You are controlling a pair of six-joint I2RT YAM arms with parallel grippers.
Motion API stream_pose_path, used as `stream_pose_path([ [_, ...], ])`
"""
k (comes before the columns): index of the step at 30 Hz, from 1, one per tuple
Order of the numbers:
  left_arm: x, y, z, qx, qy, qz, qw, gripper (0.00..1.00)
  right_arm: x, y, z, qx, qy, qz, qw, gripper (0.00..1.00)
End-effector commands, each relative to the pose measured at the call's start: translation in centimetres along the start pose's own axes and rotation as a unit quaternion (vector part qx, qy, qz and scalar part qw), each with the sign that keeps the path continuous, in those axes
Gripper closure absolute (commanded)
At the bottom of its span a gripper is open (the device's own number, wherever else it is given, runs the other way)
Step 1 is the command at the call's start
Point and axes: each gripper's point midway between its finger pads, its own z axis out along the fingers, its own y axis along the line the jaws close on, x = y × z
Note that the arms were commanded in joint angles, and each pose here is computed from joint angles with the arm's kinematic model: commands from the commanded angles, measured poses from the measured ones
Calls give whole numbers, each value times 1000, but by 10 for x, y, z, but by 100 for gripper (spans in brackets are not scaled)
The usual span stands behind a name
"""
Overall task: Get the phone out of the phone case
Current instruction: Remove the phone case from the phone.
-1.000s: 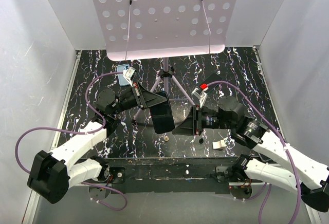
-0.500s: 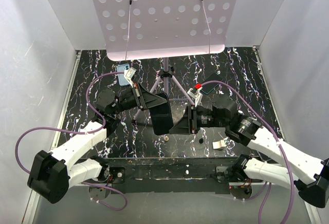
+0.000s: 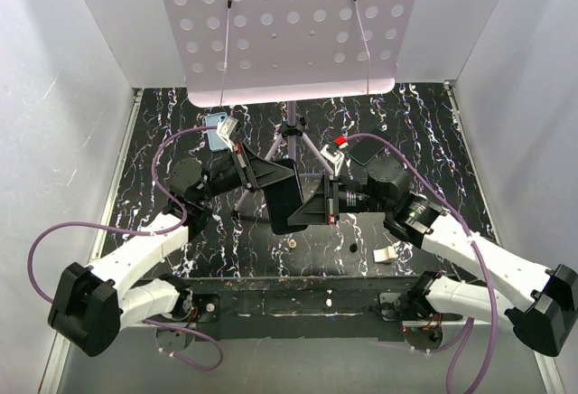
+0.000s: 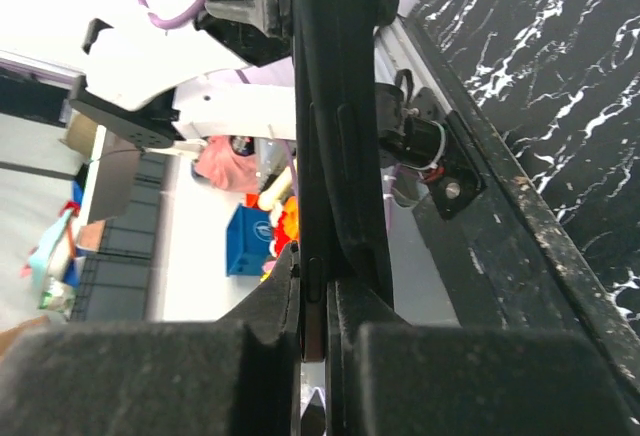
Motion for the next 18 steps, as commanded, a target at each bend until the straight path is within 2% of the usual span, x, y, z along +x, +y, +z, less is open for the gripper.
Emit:
stream_pose_path([
  [1, 10, -20, 0, 18, 25, 17, 999, 82, -37, 31, -14, -63, -77, -15, 995, 99],
  [5, 10, -25, -2, 22, 22, 41, 999, 45, -34, 46, -24, -98, -73, -5, 992, 99],
  [10, 12, -40, -6, 56, 23, 87, 994, 26, -34, 68, -37, -145, -75, -1, 987, 99],
  [11, 13, -41, -8, 60, 21, 93, 994, 18, -33, 72, -40, -151, -73, 0, 986, 99],
  [13, 15, -44, -12, 67, 19, 108, 992, 17, -32, 80, -46, -164, -72, -4, 984, 99],
  [17, 20, -49, -21, 89, 6, 126, 988, 25, -32, 93, -56, -184, -76, -6, 980, 99],
  [18, 22, -51, -23, 97, 4, 133, 986, 24, -32, 96, -59, -188, -78, -6, 979, 99],
])
